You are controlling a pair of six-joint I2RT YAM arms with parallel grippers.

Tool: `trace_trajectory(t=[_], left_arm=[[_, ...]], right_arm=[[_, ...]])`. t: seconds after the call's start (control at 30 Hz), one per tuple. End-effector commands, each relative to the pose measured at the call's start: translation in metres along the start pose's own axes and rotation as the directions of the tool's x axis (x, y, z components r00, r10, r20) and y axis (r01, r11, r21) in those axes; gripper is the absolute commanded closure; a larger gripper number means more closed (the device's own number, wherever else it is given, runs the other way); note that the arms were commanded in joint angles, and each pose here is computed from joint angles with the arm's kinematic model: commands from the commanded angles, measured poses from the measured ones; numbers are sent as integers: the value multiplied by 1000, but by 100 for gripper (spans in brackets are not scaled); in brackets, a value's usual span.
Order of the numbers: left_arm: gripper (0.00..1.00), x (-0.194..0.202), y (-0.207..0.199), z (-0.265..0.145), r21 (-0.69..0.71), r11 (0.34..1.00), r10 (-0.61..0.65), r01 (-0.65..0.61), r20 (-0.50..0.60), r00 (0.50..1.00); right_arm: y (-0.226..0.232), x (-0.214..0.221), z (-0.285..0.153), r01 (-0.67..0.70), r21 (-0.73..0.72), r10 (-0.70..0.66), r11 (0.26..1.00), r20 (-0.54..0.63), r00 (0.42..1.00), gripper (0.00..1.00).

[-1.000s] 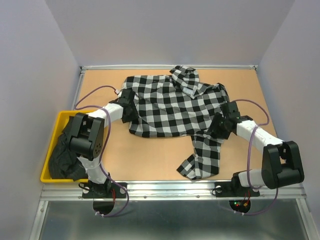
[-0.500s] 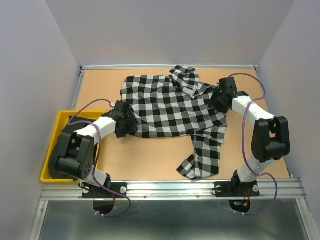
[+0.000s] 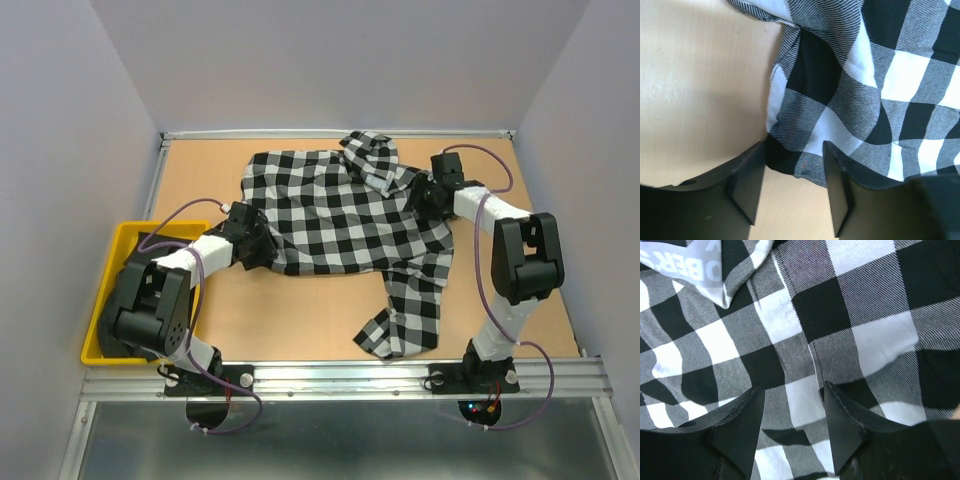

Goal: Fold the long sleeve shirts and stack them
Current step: Flatten the shirt out

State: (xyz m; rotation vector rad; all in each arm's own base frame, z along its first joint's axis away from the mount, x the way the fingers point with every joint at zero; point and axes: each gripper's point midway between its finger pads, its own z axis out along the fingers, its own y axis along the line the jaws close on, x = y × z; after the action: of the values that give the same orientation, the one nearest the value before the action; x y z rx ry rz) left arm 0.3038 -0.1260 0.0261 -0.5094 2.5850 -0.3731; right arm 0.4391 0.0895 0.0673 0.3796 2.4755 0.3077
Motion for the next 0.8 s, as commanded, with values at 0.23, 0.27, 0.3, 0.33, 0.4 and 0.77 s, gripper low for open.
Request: trace_trajectory(t=[0.23,0.27,0.3,0.33,0.4,0.77], left_arm=[[100,43,36,19,-116,993,-5,-11,-139,990],[100,43,38,17,-125,992,-2,-15,-138,990],[100,42,41,12,-135,991,0,-19,-137,991],[100,41,42,10,-141,990,2,-21,-133,991],[100,41,49,3,-157,987,10,-32,-139,990],[100,45,53,-31,-69,997,19,-32,-185,982]], right_arm=[[-27,4,33,-98,60,97,993,20,995,44],[-42,2,34,-125,102,122,987,34,992,44],[-51,5,33,-143,121,140,982,32,990,44],[-60,8,33,-163,139,160,977,31,987,44],[-88,16,29,-224,192,221,955,35,975,44],[-126,45,-10,-362,222,363,906,35,931,44]])
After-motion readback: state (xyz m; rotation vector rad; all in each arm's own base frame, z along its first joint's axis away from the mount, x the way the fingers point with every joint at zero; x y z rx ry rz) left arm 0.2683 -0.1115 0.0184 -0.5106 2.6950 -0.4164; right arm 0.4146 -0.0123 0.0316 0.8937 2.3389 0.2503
